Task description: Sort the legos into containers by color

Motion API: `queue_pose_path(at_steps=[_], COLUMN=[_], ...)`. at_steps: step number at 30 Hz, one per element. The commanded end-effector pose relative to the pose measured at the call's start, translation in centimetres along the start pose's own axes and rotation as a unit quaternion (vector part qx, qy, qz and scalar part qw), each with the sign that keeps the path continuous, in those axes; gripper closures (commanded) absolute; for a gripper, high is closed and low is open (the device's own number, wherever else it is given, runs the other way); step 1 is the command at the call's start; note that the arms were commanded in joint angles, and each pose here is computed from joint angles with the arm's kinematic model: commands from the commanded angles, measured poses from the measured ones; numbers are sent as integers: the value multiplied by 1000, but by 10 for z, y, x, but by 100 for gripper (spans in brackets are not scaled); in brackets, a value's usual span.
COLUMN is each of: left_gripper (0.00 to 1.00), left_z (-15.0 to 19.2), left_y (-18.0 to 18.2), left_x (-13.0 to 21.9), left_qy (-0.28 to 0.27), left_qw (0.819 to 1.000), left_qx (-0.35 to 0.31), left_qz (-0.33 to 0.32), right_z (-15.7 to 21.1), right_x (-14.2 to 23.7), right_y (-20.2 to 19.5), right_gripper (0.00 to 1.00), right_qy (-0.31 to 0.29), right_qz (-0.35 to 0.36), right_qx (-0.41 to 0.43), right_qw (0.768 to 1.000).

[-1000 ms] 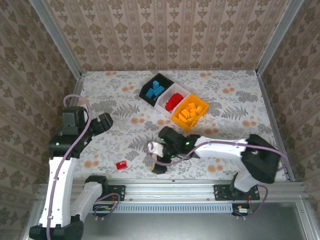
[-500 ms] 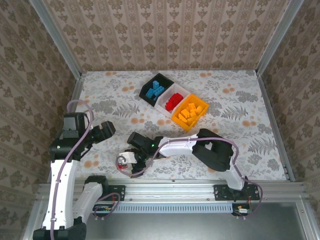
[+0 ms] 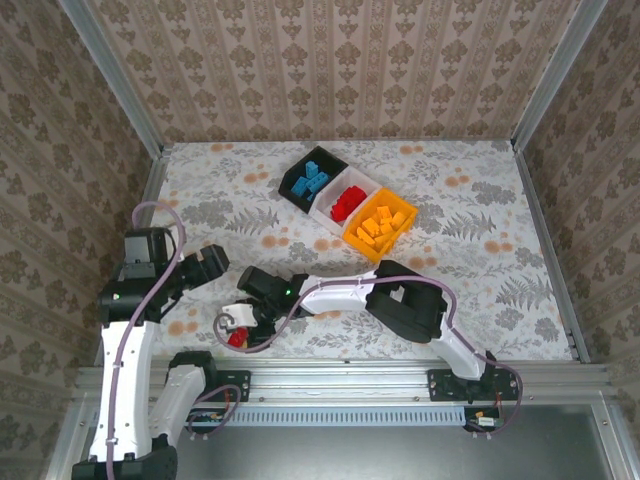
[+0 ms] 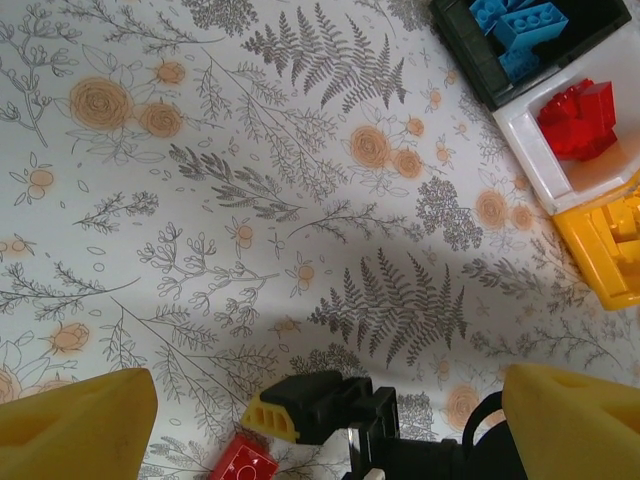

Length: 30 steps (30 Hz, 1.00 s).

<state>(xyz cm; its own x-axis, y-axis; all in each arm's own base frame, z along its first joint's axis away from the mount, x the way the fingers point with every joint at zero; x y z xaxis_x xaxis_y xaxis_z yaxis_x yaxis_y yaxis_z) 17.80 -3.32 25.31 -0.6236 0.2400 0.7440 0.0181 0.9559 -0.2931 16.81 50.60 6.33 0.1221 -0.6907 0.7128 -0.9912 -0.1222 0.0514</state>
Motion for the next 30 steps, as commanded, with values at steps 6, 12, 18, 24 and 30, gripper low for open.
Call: queue_pose_path(at_steps=[6,12,18,24,30], left_gripper=[8,8,8,8,8], left_z=[8,12,15,15,14], left_y=[1,3,5,5,5], left_x=[-1,-2,-2,-2,-1], left_qy=[12,16,20,20,17], left_qw=[1000,1000,1000,1000,1000], left_qx=[-2,1,2,4,5], left_qz=[8,7,4,6,7], right_z=[-3,-7,-8,-7,-5], right_x=[-17,-24,-27,-20,3], right_y=[-7,-15,-15,-18,-21], right_gripper=[21,23,42,68,71], right_qy=[8,12,16,18,-5], right_qz=[7,17,5,-2,8], right_qx=[-5,-10,-21,-41,-64], right_qw=[1000,1000,1000,999,998])
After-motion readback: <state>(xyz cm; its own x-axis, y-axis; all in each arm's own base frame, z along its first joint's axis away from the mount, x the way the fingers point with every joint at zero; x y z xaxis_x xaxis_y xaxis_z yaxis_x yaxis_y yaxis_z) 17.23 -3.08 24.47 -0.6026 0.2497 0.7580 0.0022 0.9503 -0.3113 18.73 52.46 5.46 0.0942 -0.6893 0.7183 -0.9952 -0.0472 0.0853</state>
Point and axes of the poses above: each hand's point on the last joint's axis, 136 mm out from that joint toward the fingers, its own x axis back along the fingers, its own y axis along the line the jaws close on, z = x × y, the point moved 4 cm from there along x, back along the fingers, and after that the axes turned 11 degrees about -x, right-handed, at the moved point
